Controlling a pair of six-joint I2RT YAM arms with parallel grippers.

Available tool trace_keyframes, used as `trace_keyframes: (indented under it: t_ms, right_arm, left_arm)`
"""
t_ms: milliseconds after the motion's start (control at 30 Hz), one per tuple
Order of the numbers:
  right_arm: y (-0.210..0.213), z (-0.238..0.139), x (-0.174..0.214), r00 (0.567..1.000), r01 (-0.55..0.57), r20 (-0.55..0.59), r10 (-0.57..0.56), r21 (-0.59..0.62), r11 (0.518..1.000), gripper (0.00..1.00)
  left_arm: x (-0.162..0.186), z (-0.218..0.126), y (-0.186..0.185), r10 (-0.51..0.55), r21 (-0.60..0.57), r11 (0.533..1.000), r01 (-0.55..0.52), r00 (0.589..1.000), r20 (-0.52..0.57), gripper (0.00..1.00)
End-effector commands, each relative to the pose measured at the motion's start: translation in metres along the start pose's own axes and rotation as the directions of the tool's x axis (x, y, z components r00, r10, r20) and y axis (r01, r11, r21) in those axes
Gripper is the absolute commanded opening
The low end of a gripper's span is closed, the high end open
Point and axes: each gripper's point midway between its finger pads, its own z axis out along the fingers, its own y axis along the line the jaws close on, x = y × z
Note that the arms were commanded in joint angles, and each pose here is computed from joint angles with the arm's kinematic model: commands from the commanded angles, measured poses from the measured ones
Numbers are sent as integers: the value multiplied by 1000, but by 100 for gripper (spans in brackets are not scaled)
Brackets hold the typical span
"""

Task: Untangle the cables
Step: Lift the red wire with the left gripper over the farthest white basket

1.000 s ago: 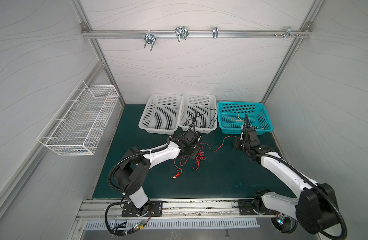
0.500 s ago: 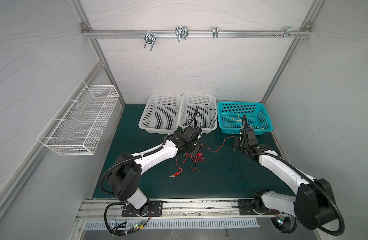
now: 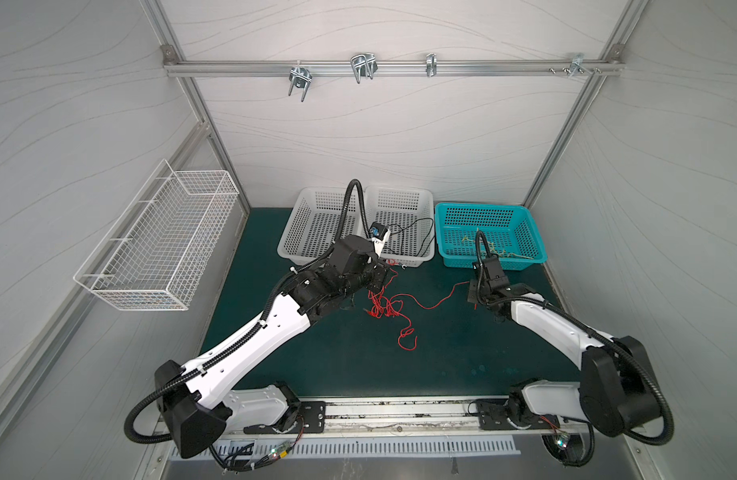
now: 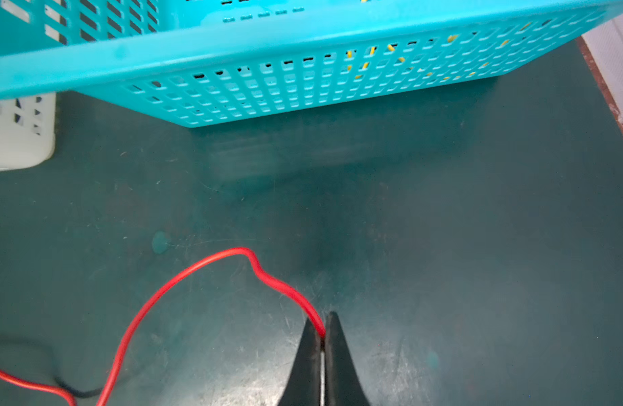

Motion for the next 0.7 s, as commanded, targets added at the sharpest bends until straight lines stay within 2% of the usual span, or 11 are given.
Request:
trace_keyframes:
  t_ms: [0,167,300,467,567,667]
  right_arm:
    - [0,-9,-4,999,-17,27,18,-17,1000,0]
    - [1,-16,-7,998,-33,61,36,-48,998,0]
    - [3,-17,-5,997,-41,63,45,-64,997,0]
    - [7,-14,0,997,-47,50,51,-90,995,0]
    - [8,-12,2,998,-43,41,47,-91,995,0]
    - [8,-11,5,998,-43,36,46,-94,995,0]
  left_arm:
    - [-31,-20,22,-7,-92,996,16,995,100,0]
    - [-71,-36,66,-127,-126,981,151,976,179,0]
    - [-110,-49,101,-180,-159,962,224,952,249,0]
    - [-158,-54,133,-269,-105,943,317,907,323,0]
    - [-193,-63,146,-269,-82,942,326,878,396,0]
    - [-216,-66,164,-242,-113,940,323,860,450,0]
